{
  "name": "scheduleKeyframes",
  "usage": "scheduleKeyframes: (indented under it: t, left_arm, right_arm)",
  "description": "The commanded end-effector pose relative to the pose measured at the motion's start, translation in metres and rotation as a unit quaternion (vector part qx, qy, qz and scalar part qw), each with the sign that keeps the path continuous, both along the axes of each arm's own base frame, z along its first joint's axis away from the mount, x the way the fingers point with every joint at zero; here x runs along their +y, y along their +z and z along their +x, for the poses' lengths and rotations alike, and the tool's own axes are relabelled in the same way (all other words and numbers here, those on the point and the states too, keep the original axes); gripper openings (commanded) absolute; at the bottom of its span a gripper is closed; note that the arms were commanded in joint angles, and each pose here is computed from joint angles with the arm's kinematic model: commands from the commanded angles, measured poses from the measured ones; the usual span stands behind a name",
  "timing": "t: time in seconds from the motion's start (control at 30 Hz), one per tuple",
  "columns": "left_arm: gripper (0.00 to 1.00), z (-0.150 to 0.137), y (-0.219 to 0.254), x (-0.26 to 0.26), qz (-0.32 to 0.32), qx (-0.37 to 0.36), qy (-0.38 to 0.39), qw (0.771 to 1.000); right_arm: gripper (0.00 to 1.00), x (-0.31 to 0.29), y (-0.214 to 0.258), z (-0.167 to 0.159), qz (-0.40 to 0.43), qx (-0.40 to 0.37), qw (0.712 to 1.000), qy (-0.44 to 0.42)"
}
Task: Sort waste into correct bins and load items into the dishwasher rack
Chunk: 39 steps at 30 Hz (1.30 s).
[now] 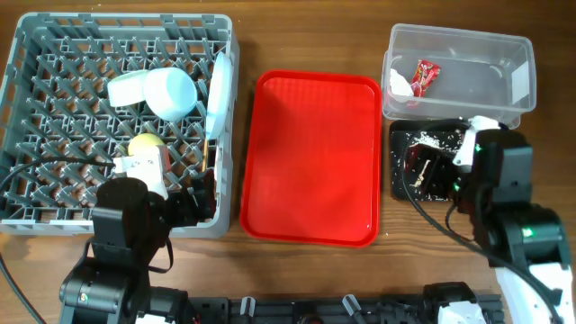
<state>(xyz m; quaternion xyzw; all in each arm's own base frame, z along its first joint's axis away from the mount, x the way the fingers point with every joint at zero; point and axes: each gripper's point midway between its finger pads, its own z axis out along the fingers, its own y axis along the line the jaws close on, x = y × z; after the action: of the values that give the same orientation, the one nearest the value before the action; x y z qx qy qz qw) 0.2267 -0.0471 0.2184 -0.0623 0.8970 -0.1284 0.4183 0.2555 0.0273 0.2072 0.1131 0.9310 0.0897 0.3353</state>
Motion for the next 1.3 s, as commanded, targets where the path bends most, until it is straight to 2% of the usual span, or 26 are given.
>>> scheduleKeyframes:
  t: [0.0,0.2,0.4,0.6,0.83,1.13,1.27]
  left_arm:
    - [1.0,0.0,-0.003,0.002,0.013,0.0,-0.002,1.0]
    - [1.0,0.0,-0.003,0.002,0.013,0.0,-0.002,1.0]
    - [1.0,0.0,-0.003,0.002,0.014,0.0,-0.002,1.0]
    - [1.0,0.0,-0.003,0.002,0.014,0.0,-0.002,1.0]
    - [1.0,0.0,-0.003,0.002,0.013,0.0,-0.002,1.0]
    - [1.0,0.0,-0.003,0.002,0.013,0.0,-0.002,1.0]
    - [1.0,0.0,-0.003,0.002,0.014,0.0,-0.002,1.0]
  right_arm:
    - [1.0,-0.004,-0.014,0.002,-0.01,0.024,1.0,-0.01]
    - [1.0,-0.005,0.005,-0.006,-0.006,-0.016,1.0,-0.011]
    - [1.0,-0.015,0.056,-0.031,-0.03,-0.139,0.99,-0.012]
    - [1.0,-0.005,0.086,-0.046,-0.063,-0.305,0.949,0.051]
    - [1.0,0.002,0.07,-0.05,-0.049,-0.438,0.896,0.056]
    - [1.0,0.004,0.049,-0.024,-0.024,-0.562,0.826,0.037]
    - [1.0,0.001,0.026,-0.017,-0.039,-0.53,0.847,0.034]
